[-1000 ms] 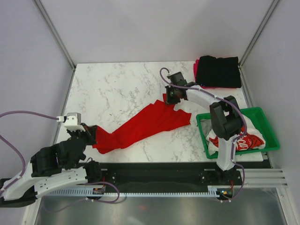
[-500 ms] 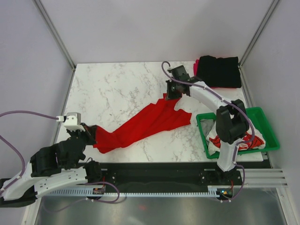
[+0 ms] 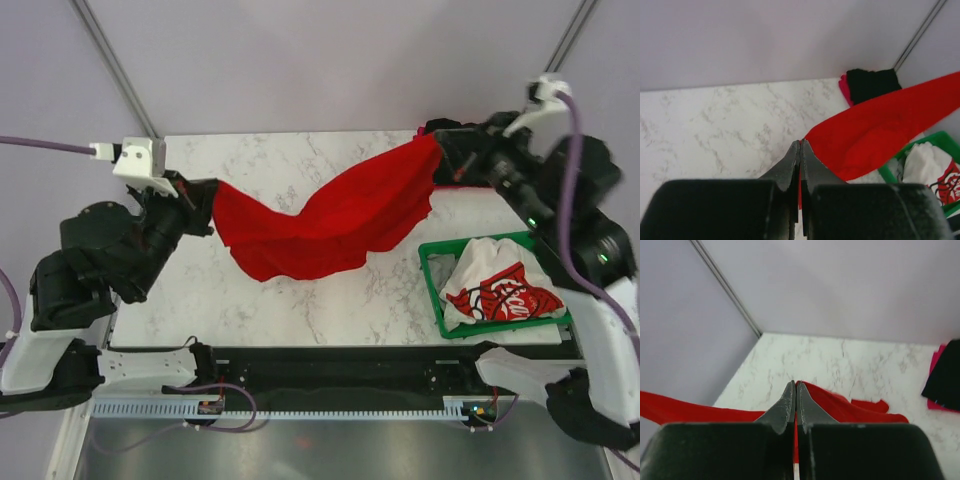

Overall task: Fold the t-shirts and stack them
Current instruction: Flatten the tshirt out

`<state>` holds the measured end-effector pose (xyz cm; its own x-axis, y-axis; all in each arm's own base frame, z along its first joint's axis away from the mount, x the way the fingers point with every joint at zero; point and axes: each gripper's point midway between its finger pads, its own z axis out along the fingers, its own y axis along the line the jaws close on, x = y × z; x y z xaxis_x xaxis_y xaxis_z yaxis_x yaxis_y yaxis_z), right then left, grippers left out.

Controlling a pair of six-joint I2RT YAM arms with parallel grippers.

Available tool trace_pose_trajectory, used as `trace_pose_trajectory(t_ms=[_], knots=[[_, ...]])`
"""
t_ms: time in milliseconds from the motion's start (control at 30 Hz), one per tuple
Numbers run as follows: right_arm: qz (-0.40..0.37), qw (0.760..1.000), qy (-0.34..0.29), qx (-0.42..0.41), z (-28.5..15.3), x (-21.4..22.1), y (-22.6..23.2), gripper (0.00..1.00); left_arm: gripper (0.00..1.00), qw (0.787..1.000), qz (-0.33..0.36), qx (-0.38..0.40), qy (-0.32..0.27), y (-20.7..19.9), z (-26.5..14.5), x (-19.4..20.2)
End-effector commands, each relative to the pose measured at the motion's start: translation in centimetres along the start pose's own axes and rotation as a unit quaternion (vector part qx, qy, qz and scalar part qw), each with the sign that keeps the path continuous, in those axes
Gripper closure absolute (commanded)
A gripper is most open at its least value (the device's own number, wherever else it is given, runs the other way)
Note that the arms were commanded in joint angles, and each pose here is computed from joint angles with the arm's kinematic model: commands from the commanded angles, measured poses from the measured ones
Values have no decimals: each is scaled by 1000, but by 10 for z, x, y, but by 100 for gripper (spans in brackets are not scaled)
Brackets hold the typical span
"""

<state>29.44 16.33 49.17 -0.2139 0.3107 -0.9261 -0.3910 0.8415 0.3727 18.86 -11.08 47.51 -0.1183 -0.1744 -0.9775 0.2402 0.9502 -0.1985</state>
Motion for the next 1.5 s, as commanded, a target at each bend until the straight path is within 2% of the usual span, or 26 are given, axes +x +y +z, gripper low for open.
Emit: trace_pose_trajectory(t_ms=[0, 33, 133, 233, 267, 333, 433, 600, 700, 800, 867, 900, 933, 967, 1033, 1100, 1167, 1200, 1233, 1267, 1300, 1333, 1367, 1400, 1433, 1467], knots=[[-49, 996, -69, 12, -46, -30, -5, 100, 98, 995, 25, 58, -81, -8, -15, -74], [-55, 992, -109, -8, -72, -48, 4, 100, 98, 990, 19, 94, -100, -21, -19, -90], [-71, 981, -173, -45, -116, -74, 19, 100, 98, 976, 19, 151, -157, -29, -40, -137], [-77, 970, -223, -62, -157, -97, 28, 100, 98, 945, 3, 236, -225, -32, -80, -177], [-77, 965, -242, -66, -171, -106, 32, 100, 98, 922, 1, 290, -256, -39, -101, -190], [-77, 956, -273, -75, -197, -117, 36, 100, 98, 895, 0, 329, -300, -32, -131, -207], [-71, 941, -322, -73, -234, -136, 37, 100, 98, 876, -7, 345, -337, -21, -156, -223], [-58, 915, -394, -66, -283, -165, 37, 100, 98, 821, -7, 384, -422, -6, -214, -253], [-58, 918, -390, -41, -271, -174, 32, 100, 98, 821, -18, 346, -453, 15, -221, -267], [-52, 928, -368, -10, -243, -174, 23, 100, 98, 856, 2, 278, -435, 19, -188, -264], [-45, 943, -328, 27, -203, -161, 8, 100, 98, 908, 41, 178, -377, 17, -127, -242], [-47, 950, -307, 34, -186, -153, 5, 100, 98, 909, 63, 171, -375, 13, -120, -241], [-49, 958, -275, 57, -160, -137, -5, 100, 98, 931, 77, 115, -338, 15, -90, -225], [-48, 966, -246, 69, -138, -122, -12, 100, 98, 937, 123, 77, -319, 9, -67, -215], [-48, 975, -188, 105, -87, -89, -31, 100, 98, 945, 160, 13, -284, -1, -28, -186], [-44, 982, -113, 142, -31, -39, -54, 100, 98, 942, 206, 2, -265, -17, -4, -164], [-45, 981, -64, 178, 6, 1, -75, 100, 98, 945, 227, -7, -235, -27, 25, -139], [-43, 979, -32, 197, 37, 25, -87, 100, 98, 947, 244, -47, -205, -14, 56, -128], [-48, 974, -14, 221, 52, 41, -100, 100, 98, 950, 249, -18, -190, -20, 77, -117], [-53, 965, -5, 258, 64, 50, -115, 100, 98, 962, 233, -14, -145, -14, 105, -92], [-68, 954, 38, 290, 95, 84, -134, 100, 98, 966, 229, -21, -118, -4, 130, -77], [-70, 949, 44, 305, 112, 87, -143, 100, 98, 969, 236, -42, -54, 28, 188, -42], [-75, 942, 63, 321, 127, 100, -155, 100, 98, 979, 195, -58, -16, 48, 216, -18], [-96, 920, 121, 361, 153, 147, -184, 100, 98, 982, 171, -76, 35, 72, 239, 11], [-96, 908, 149, 380, 164, 162, -202, 100, 98, 985, 129, -98, 67, 109, 261, 17], [-84, 900, 164, 396, 171, 157, -207, 100, 98, 979, 49, -115, 160, 135, 309, 87]])
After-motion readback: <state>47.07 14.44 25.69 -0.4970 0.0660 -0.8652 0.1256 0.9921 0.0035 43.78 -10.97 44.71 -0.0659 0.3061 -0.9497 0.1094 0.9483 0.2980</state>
